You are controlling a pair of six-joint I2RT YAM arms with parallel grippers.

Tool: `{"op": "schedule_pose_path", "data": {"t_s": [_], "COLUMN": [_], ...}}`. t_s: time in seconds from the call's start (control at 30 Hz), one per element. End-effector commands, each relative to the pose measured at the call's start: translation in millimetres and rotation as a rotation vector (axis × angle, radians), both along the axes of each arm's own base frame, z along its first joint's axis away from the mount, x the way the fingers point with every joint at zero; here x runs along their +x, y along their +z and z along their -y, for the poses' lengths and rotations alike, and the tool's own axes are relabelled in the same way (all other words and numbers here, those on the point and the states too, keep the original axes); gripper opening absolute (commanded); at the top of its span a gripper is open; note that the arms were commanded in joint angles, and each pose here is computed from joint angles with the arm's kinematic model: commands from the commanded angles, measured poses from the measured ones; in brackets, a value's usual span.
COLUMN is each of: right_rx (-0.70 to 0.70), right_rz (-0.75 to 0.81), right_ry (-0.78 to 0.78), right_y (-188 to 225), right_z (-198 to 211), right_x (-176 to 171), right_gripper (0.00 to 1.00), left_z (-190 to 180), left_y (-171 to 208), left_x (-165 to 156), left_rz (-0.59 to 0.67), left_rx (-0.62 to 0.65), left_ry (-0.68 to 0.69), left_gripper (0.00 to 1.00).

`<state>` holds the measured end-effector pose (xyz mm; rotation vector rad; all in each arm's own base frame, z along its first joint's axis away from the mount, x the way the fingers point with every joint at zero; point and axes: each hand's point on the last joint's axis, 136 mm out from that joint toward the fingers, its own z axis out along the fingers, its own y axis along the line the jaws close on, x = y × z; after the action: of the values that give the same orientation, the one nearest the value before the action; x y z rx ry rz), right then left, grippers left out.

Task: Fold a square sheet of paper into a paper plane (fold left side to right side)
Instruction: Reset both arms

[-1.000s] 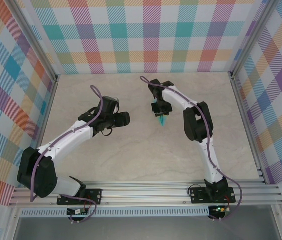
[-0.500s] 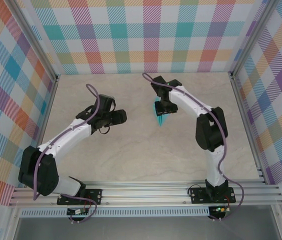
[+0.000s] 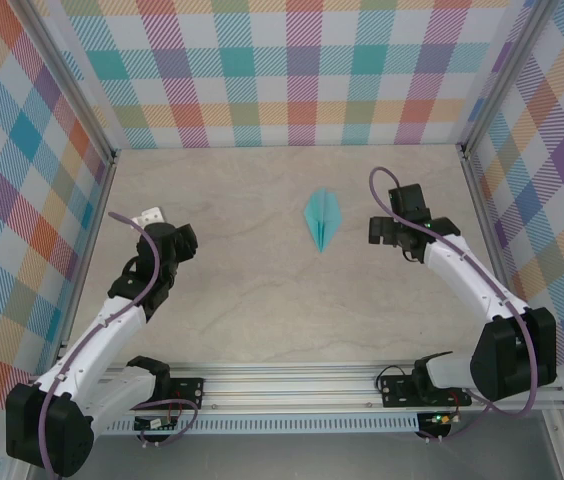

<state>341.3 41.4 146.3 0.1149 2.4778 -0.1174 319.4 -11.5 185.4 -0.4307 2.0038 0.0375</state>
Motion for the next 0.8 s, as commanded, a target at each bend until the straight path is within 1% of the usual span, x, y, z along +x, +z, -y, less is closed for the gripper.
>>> {"op": "schedule_pose_path", "data": {"t_s": [0.0,0.1,0.17,0.27,0.33,0.43,0.53,0.57,0.67,0.77], "right_rx": [0.052,0.068,0.050,0.032,0.022,0.043,0.070,0.083,0.122,0.164], "right_rz": [0.155,0.180,0.189,0.220,0.270,0.393,0.414,0.412,0.469,0.501], "right_ry": [-0.084,-0.159,-0.148,-0.092,-0.040,0.013,0.060,0.073,0.145,0.219], "right_y": [-8.5,-39.6,-53.0,-66.8,-60.2,-48.5,-55.1,-54.5,-50.5,-54.2], "right_z": [23.5,47.0,51.2,48.7,45.0,40.0,35.7,33.7,23.9,14.6], "right_x": [19.8,21.2,25.7,37.3,49.6,61.1,67.5,66.1,61.1,57.0], "right_gripper": [1.00,1.00,1.00,1.00,1.00,1.00,1.00,1.00,1.00,1.00], "left_z": [-41.2,-50.6,-52.6,-51.1,-48.1,-42.0,-34.5,-32.3,-25.2,-17.0], "left_y": [5.5,-13.7,-23.3,-41.0,-50.2,-59.5,-67.2,-67.3,-68.8,-86.6], "left_x": [-3.5,-4.6,-1.9,5.7,12.2,21.6,32.1,36.8,47.4,58.2], "left_rz": [0.101,0.057,0.058,0.051,0.049,0.072,0.100,0.112,0.139,0.141], "left_rx": [0.146,0.184,0.191,0.194,0.197,0.185,0.177,0.177,0.169,0.127], "left_ry": [0.170,0.187,0.183,0.140,0.101,0.046,-0.018,-0.036,-0.093,-0.155], "left_gripper": [0.71,0.71,0.71,0.71,0.71,0.71,0.71,0.71,0.70,0.69]}}
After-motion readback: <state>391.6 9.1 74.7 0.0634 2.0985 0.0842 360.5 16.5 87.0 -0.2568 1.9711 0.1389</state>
